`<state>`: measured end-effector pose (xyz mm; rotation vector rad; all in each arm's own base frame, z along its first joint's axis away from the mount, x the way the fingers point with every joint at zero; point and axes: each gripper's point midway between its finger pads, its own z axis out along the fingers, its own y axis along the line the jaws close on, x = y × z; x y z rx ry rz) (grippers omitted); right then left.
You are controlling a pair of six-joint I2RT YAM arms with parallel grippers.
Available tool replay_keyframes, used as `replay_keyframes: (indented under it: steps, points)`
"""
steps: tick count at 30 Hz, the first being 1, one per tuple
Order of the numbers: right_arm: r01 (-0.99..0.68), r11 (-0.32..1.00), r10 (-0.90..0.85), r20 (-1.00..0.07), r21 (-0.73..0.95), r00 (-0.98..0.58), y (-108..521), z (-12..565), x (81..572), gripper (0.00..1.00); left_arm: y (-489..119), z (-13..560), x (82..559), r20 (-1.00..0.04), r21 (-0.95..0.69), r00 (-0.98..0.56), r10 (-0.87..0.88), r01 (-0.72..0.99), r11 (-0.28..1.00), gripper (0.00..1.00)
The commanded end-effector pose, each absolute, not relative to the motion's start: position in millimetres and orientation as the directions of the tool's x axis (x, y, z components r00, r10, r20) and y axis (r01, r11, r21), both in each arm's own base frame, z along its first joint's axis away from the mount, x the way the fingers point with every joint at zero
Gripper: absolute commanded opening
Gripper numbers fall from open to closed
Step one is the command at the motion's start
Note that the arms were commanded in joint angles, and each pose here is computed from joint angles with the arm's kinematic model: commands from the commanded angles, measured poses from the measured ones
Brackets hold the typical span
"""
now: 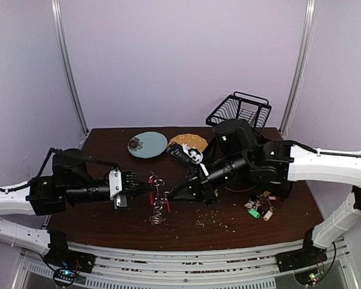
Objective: Put the keys on the keyring
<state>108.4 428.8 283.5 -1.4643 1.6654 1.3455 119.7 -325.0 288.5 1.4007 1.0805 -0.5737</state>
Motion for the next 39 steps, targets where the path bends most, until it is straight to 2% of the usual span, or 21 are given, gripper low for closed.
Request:
replay_keyframes:
  steps: [1, 13, 27, 39]
  points:
    - [-0.934, -0.140, -0.383, -0.887, 0.330, -0.256, 435.1, 294.7, 100.6, 0.00, -325.7, 297.2, 119.0, -0.822, 0.559, 0.513, 0.248, 0.809, 0.180, 0.00]
    - [-0.948, -0.042, -0.394, -0.877, 0.315, -0.274, 446.8, 288.3, 122.5, 0.00, -323.0, 297.9, 111.4, -0.803, 0.590, 0.552, 0.225, 0.791, 0.163, 0.00]
    - [-0.914, -0.119, -0.369, -0.872, 0.387, -0.321, 448.2, 291.2, 120.5, 0.00, -322.0, 295.6, 102.5, -0.776, 0.624, 0.594, 0.211, 0.770, 0.129, 0.00]
    - [-0.911, -0.083, -0.386, -0.856, 0.404, -0.344, 450.8, 281.8, 127.8, 0.00, -319.8, 297.6, 98.4, -0.775, 0.627, 0.601, 0.193, 0.769, 0.122, 0.00]
